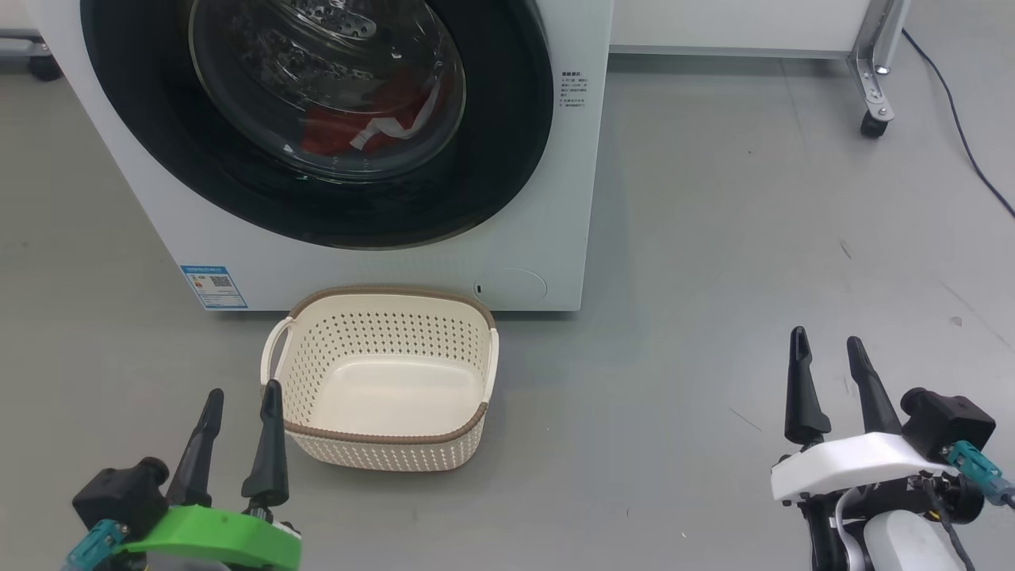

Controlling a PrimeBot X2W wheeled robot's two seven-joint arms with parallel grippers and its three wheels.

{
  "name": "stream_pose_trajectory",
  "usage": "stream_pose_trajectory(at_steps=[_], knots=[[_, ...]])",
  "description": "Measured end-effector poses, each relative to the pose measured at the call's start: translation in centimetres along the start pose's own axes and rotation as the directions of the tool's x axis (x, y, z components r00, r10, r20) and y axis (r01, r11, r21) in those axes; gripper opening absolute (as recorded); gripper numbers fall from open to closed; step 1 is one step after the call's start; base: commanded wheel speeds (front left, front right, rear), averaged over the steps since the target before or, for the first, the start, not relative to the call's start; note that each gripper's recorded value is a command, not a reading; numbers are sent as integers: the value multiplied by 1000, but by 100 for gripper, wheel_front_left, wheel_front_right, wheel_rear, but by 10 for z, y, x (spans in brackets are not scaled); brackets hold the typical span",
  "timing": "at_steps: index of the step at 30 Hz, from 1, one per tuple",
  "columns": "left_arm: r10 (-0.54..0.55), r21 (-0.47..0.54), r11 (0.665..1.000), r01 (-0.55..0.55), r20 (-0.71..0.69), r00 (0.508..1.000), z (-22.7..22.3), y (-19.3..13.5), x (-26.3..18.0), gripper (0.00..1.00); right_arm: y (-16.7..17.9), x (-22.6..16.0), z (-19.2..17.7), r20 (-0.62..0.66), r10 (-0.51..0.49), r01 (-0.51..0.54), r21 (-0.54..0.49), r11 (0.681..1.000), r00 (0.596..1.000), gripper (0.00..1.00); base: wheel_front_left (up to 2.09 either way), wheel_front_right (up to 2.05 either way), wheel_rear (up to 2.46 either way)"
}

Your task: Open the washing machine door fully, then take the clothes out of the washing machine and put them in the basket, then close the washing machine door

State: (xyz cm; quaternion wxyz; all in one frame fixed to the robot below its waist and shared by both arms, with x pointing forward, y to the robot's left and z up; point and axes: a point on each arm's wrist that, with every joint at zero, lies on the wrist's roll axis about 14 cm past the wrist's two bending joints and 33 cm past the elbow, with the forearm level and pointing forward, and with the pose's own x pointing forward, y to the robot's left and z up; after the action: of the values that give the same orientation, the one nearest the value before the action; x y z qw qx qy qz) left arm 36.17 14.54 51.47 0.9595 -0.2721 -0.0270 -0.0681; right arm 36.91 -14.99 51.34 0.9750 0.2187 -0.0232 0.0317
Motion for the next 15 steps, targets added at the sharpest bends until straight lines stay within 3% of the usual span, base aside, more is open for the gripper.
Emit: stream_pose_trajectory(at_steps=[15], knots=[[3,229,974,4,-30,1000,-14,2,-3,100,6,-2,-9,-3,23,-23,-196,980,1000,100,0,0,0]])
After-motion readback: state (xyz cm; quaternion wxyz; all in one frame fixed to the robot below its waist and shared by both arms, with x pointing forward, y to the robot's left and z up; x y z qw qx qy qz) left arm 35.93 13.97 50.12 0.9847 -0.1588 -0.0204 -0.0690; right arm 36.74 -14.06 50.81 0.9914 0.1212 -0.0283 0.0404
